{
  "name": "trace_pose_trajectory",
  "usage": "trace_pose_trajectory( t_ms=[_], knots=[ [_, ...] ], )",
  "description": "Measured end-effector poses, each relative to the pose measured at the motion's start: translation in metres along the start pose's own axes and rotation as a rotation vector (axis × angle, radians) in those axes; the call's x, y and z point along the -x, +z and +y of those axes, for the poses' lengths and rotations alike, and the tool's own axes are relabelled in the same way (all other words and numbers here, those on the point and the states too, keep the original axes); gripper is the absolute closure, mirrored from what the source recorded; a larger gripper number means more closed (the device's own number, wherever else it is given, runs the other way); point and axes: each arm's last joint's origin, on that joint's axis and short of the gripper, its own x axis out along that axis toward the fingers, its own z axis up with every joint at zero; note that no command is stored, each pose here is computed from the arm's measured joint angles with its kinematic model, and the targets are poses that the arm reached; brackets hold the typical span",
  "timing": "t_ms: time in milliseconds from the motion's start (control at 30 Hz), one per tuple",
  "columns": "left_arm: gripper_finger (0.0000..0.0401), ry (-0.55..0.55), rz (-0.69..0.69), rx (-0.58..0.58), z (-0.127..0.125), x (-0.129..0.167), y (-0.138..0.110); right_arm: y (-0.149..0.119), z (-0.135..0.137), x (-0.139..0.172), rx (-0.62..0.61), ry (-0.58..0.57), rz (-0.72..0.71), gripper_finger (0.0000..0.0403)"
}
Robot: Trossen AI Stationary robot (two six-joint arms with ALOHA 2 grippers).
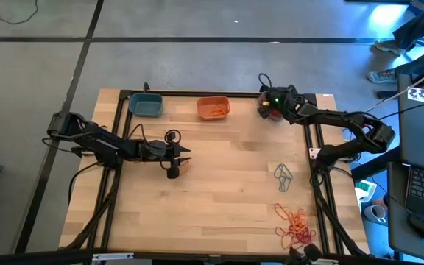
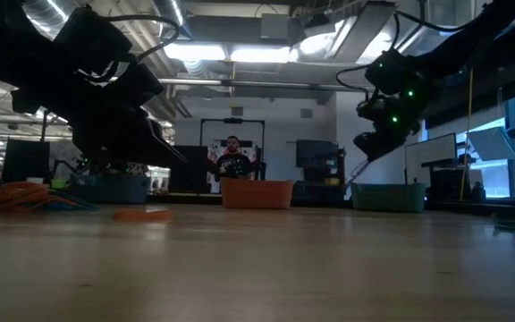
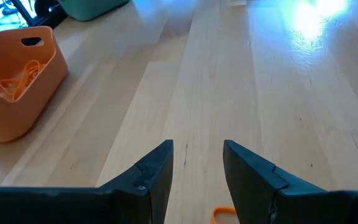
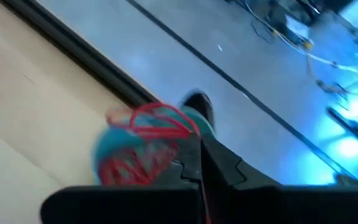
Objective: Sort rubber bands into baskets
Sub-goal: Put the red rubber band into the green bin, then put the orange rubber band into the orange bin
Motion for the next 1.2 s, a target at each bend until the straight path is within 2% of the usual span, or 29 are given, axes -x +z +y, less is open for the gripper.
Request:
trace_pose_trajectory(
  t_ms=[200, 400, 500, 733, 833, 933, 1067, 1200],
  knots=[
    [0.0263, 0.000, 0.007, 0.012, 0.000, 0.000, -0.001, -0.014, 0.000, 0.001, 0.069, -0.020, 0.136, 0.0400],
    [0.0263, 0.001, 0.000, 0.015, 0.000, 0.000, 0.000, -0.021, 0.001, 0.002, 0.052, -0.009, 0.202, 0.0388],
    [0.0263, 0.001, 0.000, 0.015, 0.000, 0.000, 0.000, -0.024, 0.001, 0.002, 0.061, -0.006, 0.225, 0.0342],
    [0.0263, 0.001, 0.000, 0.014, 0.000, 0.000, 0.000, -0.020, 0.001, 0.006, 0.056, 0.076, 0.269, 0.0195],
    [0.0263, 0.001, 0.000, 0.014, 0.000, 0.000, 0.000, -0.007, 0.001, 0.009, 0.010, 0.189, 0.265, 0.0154],
    [0.0263, 0.001, 0.004, 0.013, 0.000, 0.000, 0.000, 0.004, 0.010, 0.013, -0.041, 0.393, 0.208, 0.0131],
    [0.0263, 0.000, 0.013, 0.012, 0.000, 0.000, -0.001, 0.016, 0.036, 0.026, -0.028, 0.653, 0.048, 0.0124],
    [0.0263, 0.000, 0.015, 0.014, 0.000, 0.000, -0.001, 0.018, 0.068, 0.045, 0.047, 0.807, -0.104, 0.0128]
  ],
)
